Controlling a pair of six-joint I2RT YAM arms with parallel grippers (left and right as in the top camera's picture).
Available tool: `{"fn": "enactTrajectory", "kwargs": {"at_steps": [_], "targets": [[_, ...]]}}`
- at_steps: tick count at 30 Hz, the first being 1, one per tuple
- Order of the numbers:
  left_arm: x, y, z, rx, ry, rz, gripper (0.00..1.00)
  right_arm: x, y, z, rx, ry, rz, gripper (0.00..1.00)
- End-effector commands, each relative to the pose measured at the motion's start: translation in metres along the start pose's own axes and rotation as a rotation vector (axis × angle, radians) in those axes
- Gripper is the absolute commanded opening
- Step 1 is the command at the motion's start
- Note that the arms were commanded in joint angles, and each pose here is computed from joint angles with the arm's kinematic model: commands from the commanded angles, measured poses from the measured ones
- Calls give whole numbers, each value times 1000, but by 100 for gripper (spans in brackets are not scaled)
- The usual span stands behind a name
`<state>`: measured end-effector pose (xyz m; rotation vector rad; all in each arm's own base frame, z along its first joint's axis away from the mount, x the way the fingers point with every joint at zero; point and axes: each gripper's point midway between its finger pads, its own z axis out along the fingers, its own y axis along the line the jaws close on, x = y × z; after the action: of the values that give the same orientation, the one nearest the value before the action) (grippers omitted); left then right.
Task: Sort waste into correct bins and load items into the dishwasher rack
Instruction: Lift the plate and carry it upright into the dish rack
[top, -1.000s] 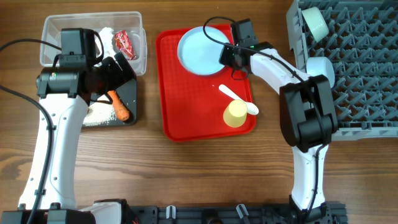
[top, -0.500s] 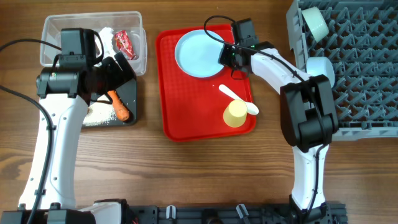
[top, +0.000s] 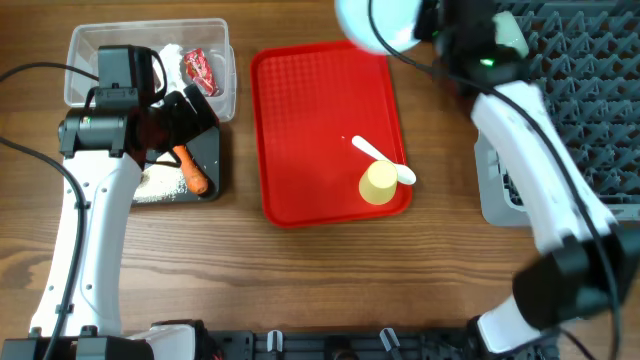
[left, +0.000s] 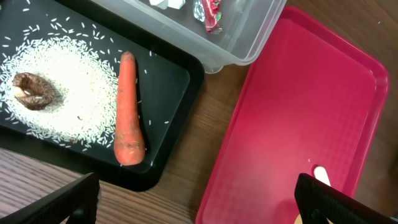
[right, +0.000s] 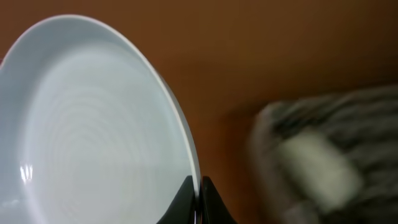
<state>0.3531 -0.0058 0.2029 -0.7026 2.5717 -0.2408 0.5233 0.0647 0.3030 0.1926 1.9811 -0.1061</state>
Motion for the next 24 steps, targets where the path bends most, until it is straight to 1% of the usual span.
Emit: {"fn": "enactTrajectory", "kwargs": {"at_steps": [1, 4, 5, 7, 9, 12, 14, 18, 22, 24], "targets": [[-4, -1, -1, -8, -16, -5, 100, -60, -94, -52, 502, -160, -174, 4], [-4, -1, -1, -9, -16, -5, 100, -84, -144, -68, 707, -185, -248, 4], [-4, -1, -1, -8, -16, -5, 100, -88, -159, -69, 744, -178, -276, 4], [-4, -1, -1, -9, -16, -5, 100, -93, -192, -71, 811, -180, -253, 4], [-4, -1, -1, -8, -16, -5, 100, -95, -225, -69, 841, -175, -236, 4], [-4, -1, -1, -8, -16, -5, 100, -92, -262, -65, 861, -155, -230, 4], [-4, -1, -1, -8, -16, -5, 100, -90, -276, -62, 864, -140, -243, 4], [-4, -1, -1, -9, -16, -5, 100, -81, -295, -43, 817, -74, -361, 4], [-4, -1, -1, -9, -16, -5, 100, -66, -298, -19, 775, -35, -392, 4], [-4, -1, -1, -8, -16, -5, 100, -58, -298, -7, 763, -3, -442, 4]]}}
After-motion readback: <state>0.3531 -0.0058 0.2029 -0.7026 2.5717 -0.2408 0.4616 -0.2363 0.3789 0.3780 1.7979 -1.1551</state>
